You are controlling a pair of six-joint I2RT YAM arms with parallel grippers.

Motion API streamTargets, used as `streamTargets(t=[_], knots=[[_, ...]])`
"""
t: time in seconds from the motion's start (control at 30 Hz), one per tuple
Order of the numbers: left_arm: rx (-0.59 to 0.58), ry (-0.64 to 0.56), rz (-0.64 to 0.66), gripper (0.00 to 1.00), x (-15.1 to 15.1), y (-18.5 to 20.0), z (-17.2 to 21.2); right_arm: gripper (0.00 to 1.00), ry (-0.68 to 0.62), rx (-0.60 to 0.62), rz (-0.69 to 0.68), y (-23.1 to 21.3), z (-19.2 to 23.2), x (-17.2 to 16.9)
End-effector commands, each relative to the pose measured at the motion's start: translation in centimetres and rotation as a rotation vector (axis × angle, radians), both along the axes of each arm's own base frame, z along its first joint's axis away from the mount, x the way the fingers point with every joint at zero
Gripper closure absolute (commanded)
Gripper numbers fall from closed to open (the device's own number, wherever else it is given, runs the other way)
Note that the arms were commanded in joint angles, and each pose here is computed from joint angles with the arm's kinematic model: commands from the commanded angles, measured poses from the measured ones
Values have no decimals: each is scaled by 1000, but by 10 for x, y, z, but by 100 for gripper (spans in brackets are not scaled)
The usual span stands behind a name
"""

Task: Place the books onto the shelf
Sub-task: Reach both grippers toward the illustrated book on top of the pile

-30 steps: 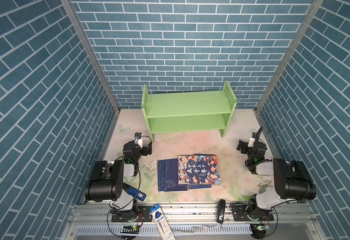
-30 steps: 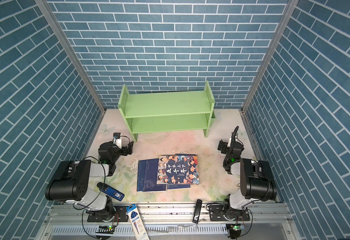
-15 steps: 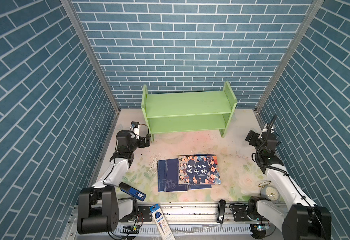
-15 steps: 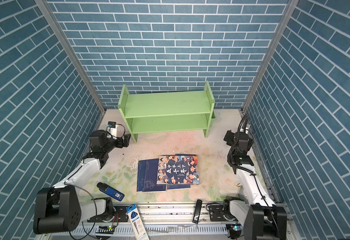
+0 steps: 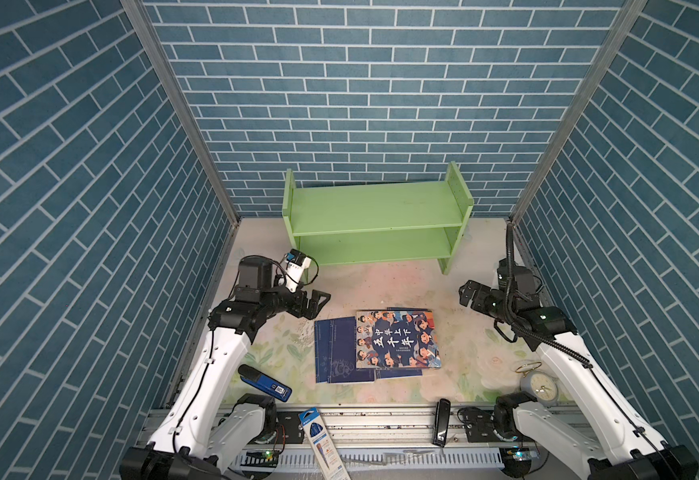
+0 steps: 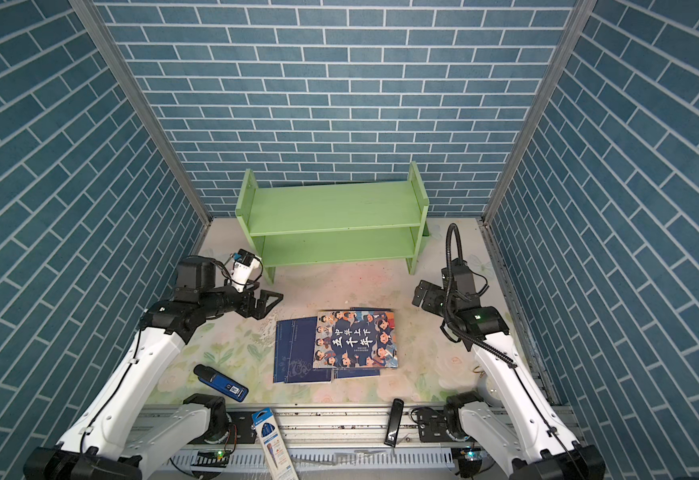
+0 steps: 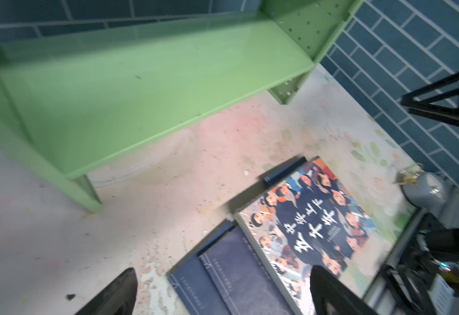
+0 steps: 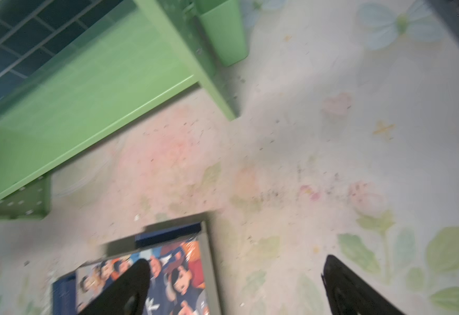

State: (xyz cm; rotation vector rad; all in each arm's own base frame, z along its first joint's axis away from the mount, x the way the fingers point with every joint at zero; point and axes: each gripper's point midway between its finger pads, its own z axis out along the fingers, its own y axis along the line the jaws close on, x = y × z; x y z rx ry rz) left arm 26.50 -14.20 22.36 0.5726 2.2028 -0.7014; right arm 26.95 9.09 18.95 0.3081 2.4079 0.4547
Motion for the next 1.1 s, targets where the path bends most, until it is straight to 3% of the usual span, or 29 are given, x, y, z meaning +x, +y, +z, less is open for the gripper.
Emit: streamTargets(t=[0.0, 0.43, 0.6, 1.07], knots=[[-72, 146, -19, 0, -13, -22, -11, 1, 185, 177, 94, 37, -9, -32], [-142, 361, -31, 3, -8, -80, -69, 1, 383, 238, 147, 68, -57, -80], [-127, 408, -18, 3, -13, -90, -91, 1, 411, 291, 161, 83, -68, -90], [-106, 524, 1, 3, -35, -101, -121, 1, 483, 254, 149, 87, -108, -103]])
